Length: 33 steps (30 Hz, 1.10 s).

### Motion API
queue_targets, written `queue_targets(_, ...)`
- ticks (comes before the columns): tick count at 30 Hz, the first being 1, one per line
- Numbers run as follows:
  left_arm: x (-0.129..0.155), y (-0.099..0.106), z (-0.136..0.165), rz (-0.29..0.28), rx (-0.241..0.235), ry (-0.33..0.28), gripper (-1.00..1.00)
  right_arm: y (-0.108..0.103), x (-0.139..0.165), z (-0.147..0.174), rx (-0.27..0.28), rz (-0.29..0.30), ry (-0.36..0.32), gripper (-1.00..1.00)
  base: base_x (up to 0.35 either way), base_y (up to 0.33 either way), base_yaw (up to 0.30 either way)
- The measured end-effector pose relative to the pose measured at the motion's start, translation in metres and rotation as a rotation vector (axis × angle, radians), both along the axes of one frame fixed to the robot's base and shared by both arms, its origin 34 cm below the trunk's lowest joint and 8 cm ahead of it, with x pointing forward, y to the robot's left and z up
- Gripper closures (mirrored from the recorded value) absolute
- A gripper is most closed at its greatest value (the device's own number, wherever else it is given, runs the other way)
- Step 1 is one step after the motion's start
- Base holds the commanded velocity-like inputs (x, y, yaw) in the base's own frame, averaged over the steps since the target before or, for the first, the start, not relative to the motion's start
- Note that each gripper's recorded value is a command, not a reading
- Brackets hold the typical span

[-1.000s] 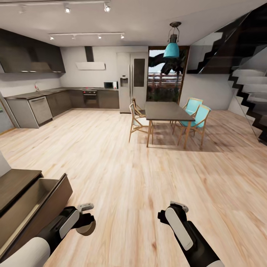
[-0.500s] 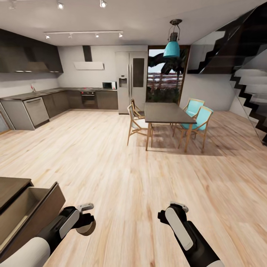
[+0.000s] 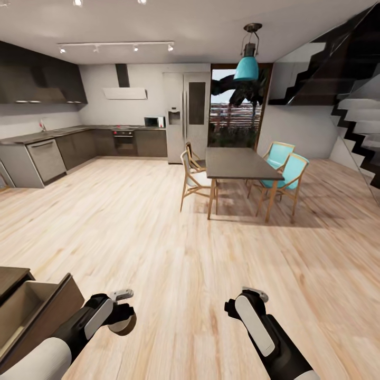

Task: Place each of the two pumpkins and all three candles from the living room inside a cabinet in the living room (use any cabinet), then make sure every cabinet is closed, and position the cauldron so it is next to a table in the living room.

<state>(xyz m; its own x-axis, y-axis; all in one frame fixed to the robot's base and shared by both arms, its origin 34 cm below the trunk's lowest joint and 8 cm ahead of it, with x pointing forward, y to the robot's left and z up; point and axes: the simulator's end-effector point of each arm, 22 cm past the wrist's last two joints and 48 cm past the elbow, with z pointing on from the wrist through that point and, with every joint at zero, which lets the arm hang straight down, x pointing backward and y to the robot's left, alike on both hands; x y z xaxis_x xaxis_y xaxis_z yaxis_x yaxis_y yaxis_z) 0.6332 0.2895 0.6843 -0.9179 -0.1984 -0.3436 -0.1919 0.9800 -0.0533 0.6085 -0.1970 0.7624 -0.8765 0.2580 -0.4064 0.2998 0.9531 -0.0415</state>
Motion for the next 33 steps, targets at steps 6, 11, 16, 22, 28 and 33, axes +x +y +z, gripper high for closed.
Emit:
queue_targets(6,0.0000,0.0000,0.0000,0.000,0.000,0.000,1.00,0.0000,0.0000,0.0000,0.000,0.000,0.000,-1.00,0.333,0.000,0.000)
queue_targets(11,0.0000,0.0000,0.0000,0.000,0.000,0.000,1.00,0.0000,0.0000,0.0000,0.000,0.000,0.000,-1.00,0.333,0.000,0.009)
queue_targets(16,0.0000,0.0000,0.0000,0.000,0.000,0.000,1.00,0.0000,0.0000,0.0000,0.000,0.000,0.000,-1.00,0.333,0.000,0.066)
queue_targets(22,0.0000,0.0001,0.0000,0.000,0.000,0.000,1.00,0.0000,0.0000,-0.0001,0.000,0.000,0.000,-1.00,0.333,0.000,0.131)
queue_targets(28,-0.0001,0.0001,0.0000,0.000,0.000,0.000,1.00,0.0001,-0.0001,-0.0001,0.000,0.000,0.000,-1.00,0.333,0.000,0.207)
queue_targets(33,-0.0001,0.0002,0.0000,0.000,0.000,0.000,1.00,0.0003,0.0000,0.0000,-0.002,0.002,0.001,-1.00,0.320,-0.054,0.271)
